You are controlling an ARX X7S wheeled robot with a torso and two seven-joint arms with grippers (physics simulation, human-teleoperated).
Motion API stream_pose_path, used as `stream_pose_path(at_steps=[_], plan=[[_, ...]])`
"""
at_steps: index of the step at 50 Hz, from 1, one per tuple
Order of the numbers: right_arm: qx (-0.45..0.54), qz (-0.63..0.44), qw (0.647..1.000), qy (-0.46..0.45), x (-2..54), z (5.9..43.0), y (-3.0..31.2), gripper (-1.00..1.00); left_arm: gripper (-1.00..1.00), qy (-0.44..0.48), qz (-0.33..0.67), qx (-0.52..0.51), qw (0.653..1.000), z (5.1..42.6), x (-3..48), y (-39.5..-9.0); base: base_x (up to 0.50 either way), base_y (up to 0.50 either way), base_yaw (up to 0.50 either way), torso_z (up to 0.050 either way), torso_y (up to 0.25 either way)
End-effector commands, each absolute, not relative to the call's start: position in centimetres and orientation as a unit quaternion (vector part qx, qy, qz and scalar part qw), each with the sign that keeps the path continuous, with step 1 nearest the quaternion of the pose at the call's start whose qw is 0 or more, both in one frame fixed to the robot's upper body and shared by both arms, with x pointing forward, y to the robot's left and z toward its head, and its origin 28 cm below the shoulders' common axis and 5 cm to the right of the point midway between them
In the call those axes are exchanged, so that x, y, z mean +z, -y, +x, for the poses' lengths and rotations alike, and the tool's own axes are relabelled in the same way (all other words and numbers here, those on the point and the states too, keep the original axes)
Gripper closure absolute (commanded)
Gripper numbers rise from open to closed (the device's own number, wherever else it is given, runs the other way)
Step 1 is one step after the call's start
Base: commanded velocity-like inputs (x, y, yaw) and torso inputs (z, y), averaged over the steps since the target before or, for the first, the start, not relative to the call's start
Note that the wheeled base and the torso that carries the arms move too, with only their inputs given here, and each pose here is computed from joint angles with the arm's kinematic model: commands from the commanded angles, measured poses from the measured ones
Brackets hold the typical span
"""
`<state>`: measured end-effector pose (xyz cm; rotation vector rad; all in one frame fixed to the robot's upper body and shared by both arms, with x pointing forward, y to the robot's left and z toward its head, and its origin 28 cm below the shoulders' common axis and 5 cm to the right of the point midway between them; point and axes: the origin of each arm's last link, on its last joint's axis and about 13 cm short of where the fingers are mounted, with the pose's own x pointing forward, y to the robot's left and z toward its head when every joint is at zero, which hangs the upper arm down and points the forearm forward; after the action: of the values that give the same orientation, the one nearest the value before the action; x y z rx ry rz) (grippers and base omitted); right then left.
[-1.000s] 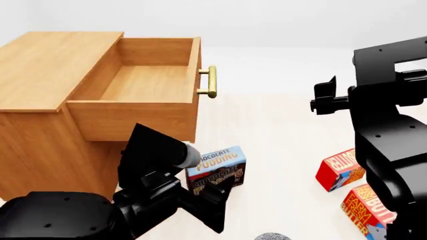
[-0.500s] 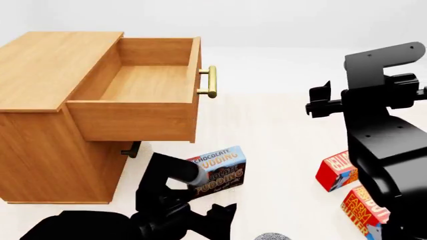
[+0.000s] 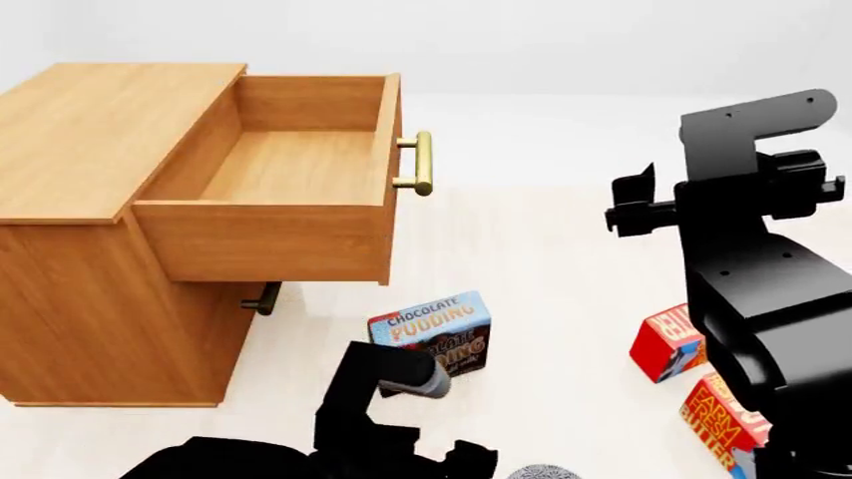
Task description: Put the bowl in the top drawer of the cabinet.
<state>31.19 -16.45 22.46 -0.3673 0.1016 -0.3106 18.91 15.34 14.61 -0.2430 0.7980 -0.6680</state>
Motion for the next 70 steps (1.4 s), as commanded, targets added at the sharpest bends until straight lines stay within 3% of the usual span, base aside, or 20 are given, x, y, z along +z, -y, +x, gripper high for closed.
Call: stream_pose_path(at_steps=[1,21,54,70], plan=[[-0.160,-0.174,0.971,-0.031,22.9,30.7,16.4,-1.00,-1.00,-0.403,-0.114,-0.328,0.847,18.0,13.9,-14.8,0.00,0.00,0.00,0.000,0.000],[-0.157,-0.176,0.971,-0.039,21.7,30.7,16.5,-1.00,-1.00,-0.414,-0.098,-0.379,0.821,16.5,13.6,-13.9,0.00,0.00,0.00,0.000,0.000],[-0.132,-0.175,0.974,-0.051,19.8,30.6,16.2,-1.00,-1.00,-0.416,-0.130,-0.274,0.858,22.2,10.5,-11.7,0.00,0.00,0.00,0.000,0.000],[-0.126,-0.187,0.972,-0.060,19.3,30.9,15.9,-1.00,-1.00,-0.426,-0.115,-0.269,0.856,21.9,8.7,-11.1,0.00,0.00,0.00,0.000,0.000]])
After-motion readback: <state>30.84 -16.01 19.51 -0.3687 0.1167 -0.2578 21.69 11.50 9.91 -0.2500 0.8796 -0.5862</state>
